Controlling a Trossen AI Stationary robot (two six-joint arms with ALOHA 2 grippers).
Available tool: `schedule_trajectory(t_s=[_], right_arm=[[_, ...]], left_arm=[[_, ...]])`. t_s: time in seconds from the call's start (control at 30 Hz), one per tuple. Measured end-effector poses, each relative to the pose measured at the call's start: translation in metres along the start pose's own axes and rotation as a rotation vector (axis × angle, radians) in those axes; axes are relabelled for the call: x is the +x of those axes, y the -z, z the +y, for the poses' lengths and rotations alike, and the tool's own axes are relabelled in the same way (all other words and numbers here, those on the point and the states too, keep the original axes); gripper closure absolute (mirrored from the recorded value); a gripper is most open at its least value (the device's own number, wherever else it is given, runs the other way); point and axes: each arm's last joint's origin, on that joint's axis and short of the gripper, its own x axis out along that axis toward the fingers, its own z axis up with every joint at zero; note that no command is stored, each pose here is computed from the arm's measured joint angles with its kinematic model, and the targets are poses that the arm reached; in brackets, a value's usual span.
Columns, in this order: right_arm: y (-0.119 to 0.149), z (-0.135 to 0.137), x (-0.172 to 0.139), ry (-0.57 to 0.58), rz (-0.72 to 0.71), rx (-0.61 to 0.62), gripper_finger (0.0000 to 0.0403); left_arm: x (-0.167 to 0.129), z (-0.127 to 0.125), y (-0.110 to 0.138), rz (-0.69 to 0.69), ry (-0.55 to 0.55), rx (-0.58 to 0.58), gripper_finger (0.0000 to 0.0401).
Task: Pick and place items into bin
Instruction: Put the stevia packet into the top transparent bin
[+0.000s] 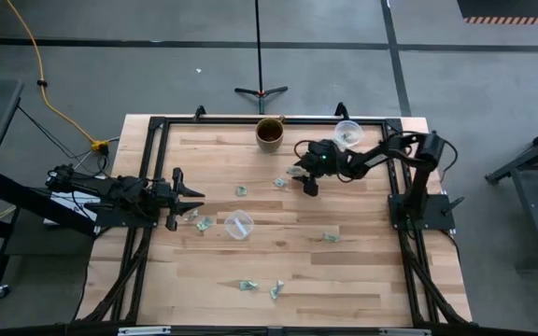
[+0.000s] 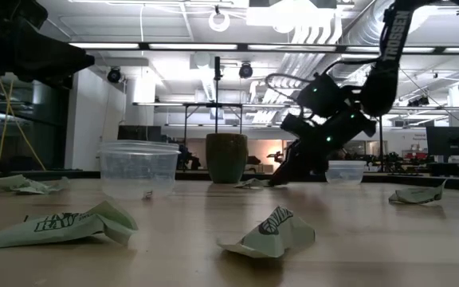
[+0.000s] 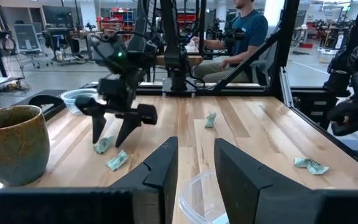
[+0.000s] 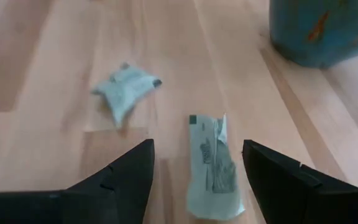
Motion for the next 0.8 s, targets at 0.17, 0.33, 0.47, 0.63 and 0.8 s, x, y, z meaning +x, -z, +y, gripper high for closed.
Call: schedule_trajectory(t_s=[0.17, 0.33, 0.47, 0.63, 0.8], right_arm=[[-0.004, -0.006, 0.008, 0.011, 0.048, 0.019, 0.0171], [-0.005, -0.007, 0.009, 0.028, 0.087, 0.024, 0.0217], [-0.004, -0.007, 0.009, 0.022, 0.111, 0.028, 0.0282], [-0.008, -0.007, 0.004, 0.044, 0.126, 0.040, 0.0370], [-0.030, -0.021, -0.032, 0.255, 0.150, 0.067, 0.0385]], left_arm=[[0.000, 0.000, 0.000, 0.000, 0.000, 0.000, 0.0261], [0.000, 0.000, 0.000, 0.001, 0.001, 0.000, 0.0261], [0.000, 0.000, 0.001, 0.012, 0.001, 0.004, 0.0261], [0.000, 0.000, 0.001, 0.014, 0.001, 0.004, 0.0261], [0.000, 0.000, 0.001, 0.014, 0.001, -0.009, 0.0261]])
